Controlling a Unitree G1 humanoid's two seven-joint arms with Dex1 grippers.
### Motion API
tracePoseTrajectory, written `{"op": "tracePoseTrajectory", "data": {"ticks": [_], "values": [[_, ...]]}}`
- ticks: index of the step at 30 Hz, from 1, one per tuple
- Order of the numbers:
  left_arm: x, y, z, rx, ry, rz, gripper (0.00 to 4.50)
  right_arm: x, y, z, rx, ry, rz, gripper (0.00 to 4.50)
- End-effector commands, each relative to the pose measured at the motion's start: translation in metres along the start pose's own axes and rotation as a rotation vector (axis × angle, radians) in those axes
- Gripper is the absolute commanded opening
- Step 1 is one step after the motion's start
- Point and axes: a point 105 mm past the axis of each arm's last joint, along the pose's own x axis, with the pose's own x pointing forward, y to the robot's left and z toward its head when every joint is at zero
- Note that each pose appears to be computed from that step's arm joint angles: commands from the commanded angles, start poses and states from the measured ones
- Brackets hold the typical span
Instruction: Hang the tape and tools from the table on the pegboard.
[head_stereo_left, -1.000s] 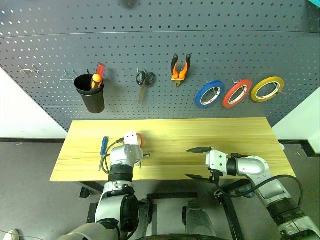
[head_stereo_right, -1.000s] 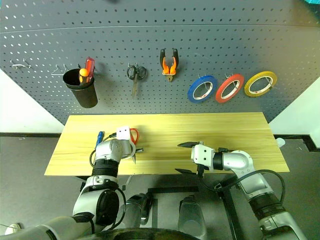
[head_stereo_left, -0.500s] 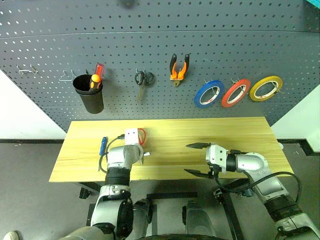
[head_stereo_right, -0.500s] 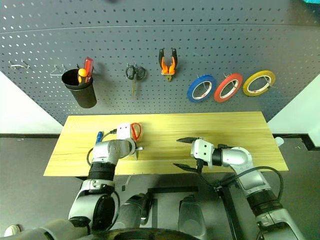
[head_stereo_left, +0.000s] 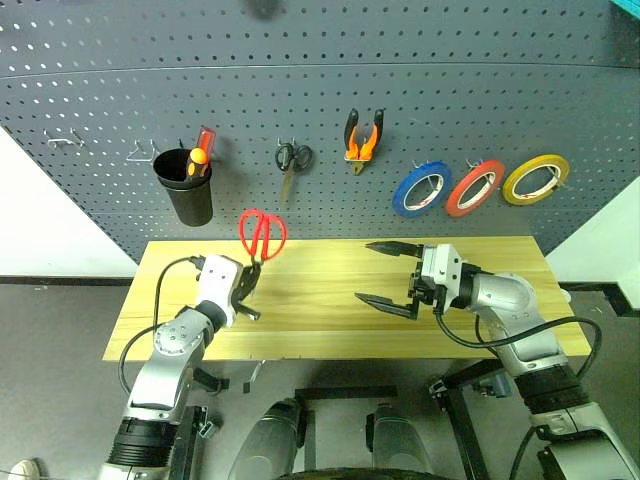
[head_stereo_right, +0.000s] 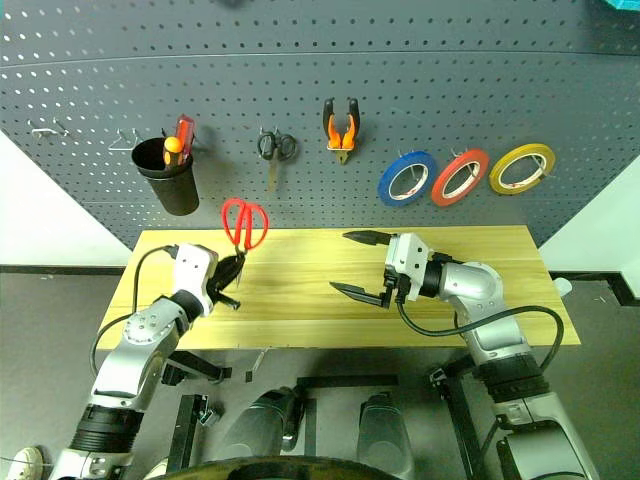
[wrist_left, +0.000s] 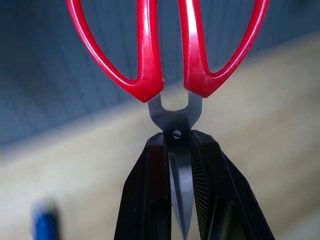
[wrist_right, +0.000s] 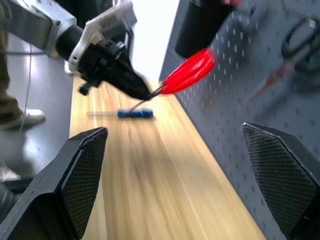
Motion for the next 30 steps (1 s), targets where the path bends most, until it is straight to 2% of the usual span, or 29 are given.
{"op": "tracePoseTrajectory", "data": {"ticks": [1, 9, 14, 18, 30], "values": [[0.004, 0.016, 0.029, 0.055, -0.164, 0.083, 0.23, -0.001, -0.010, 0.023, -0.026, -0.076, -0.014, 4.50], [0.034, 0.008, 0.063, 0.080, -0.317, 0.100, 0.23, 0.002, -0.012, 0.027, -0.025, -0.086, -0.011, 4.50], [0.052, 0.003, 0.068, 0.142, -0.308, 0.104, 0.23, 0.002, -0.010, 0.027, -0.025, -0.085, -0.016, 4.50], [0.064, 0.000, 0.065, 0.187, -0.272, 0.101, 0.23, 0.000, -0.004, 0.027, 0.003, -0.086, 0.003, 4.50], [0.073, 0.003, 0.047, 0.202, -0.188, 0.121, 0.23, 0.002, -0.002, 0.038, 0.033, -0.153, -0.003, 4.50]]}}
